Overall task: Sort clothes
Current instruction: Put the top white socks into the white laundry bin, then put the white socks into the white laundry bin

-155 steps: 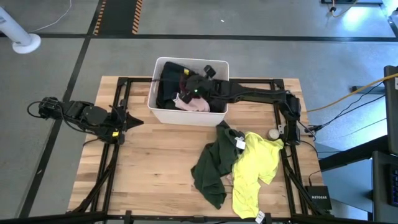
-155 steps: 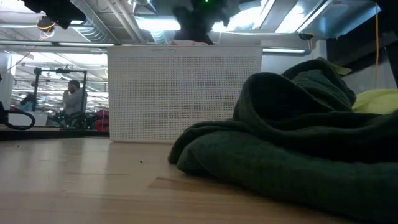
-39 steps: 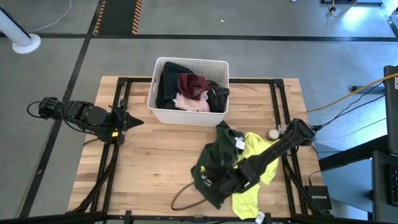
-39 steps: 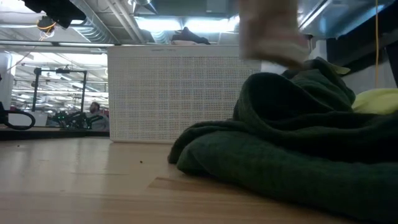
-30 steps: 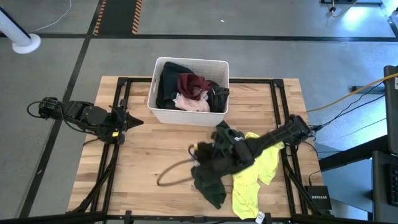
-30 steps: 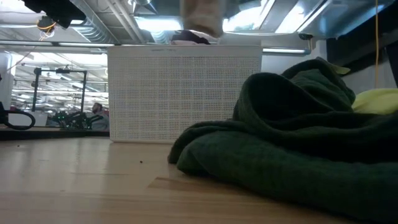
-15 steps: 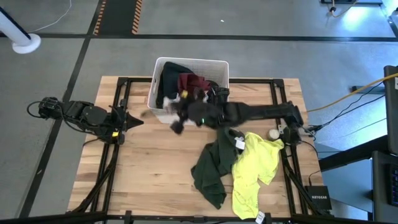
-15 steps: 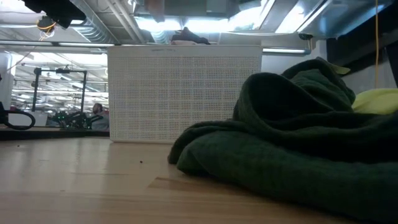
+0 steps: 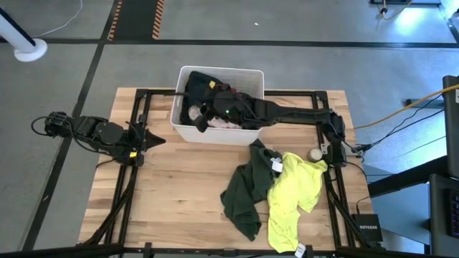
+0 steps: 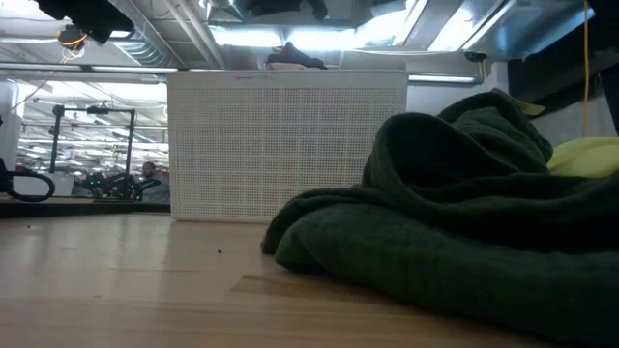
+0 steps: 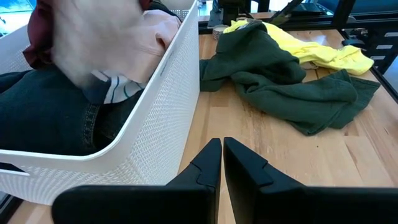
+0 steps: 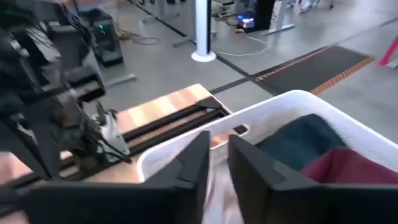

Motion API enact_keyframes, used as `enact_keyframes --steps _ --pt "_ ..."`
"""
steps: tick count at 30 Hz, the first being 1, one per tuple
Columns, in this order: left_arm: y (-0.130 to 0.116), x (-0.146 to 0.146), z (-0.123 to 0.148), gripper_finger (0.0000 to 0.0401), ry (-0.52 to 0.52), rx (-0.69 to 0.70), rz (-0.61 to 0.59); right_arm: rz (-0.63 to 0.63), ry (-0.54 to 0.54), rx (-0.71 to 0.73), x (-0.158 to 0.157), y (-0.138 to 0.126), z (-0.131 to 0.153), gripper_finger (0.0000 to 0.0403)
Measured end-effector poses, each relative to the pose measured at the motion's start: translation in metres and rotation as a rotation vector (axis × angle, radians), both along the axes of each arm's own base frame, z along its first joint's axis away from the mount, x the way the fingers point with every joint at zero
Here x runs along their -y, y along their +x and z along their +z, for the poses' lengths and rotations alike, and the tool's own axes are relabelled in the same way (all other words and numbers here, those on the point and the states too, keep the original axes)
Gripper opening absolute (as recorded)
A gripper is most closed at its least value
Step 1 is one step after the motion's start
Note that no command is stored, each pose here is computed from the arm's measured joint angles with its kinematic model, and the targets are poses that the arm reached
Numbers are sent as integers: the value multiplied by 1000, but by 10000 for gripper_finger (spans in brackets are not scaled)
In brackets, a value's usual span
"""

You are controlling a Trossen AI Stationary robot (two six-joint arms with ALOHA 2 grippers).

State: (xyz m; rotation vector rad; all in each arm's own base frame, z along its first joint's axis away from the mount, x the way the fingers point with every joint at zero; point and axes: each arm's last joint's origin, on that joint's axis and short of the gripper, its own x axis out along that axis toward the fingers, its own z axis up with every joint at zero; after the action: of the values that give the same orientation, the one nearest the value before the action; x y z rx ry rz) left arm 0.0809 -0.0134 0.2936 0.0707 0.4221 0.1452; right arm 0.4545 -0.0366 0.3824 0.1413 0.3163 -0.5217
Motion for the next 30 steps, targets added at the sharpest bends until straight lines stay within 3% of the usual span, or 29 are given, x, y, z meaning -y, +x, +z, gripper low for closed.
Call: enact_keyframes --steps 6,10,16,20,30 --pt "0 0 0 13 -2 1 1 44 -76 -97 -14 -3 -2 173" --pt "0 0 0 13 -2 0 1 207 -33 -171 -41 -10 4 208" --pt "0 0 0 13 -6 0 3 403 195 -326 -107 -32 1 217" --pt "0 0 0 13 -6 0 3 424 317 -460 -154 -52 -12 218" --pt "0 0 0 13 -6 1 3 412 363 -679 -259 -104 -81 218"
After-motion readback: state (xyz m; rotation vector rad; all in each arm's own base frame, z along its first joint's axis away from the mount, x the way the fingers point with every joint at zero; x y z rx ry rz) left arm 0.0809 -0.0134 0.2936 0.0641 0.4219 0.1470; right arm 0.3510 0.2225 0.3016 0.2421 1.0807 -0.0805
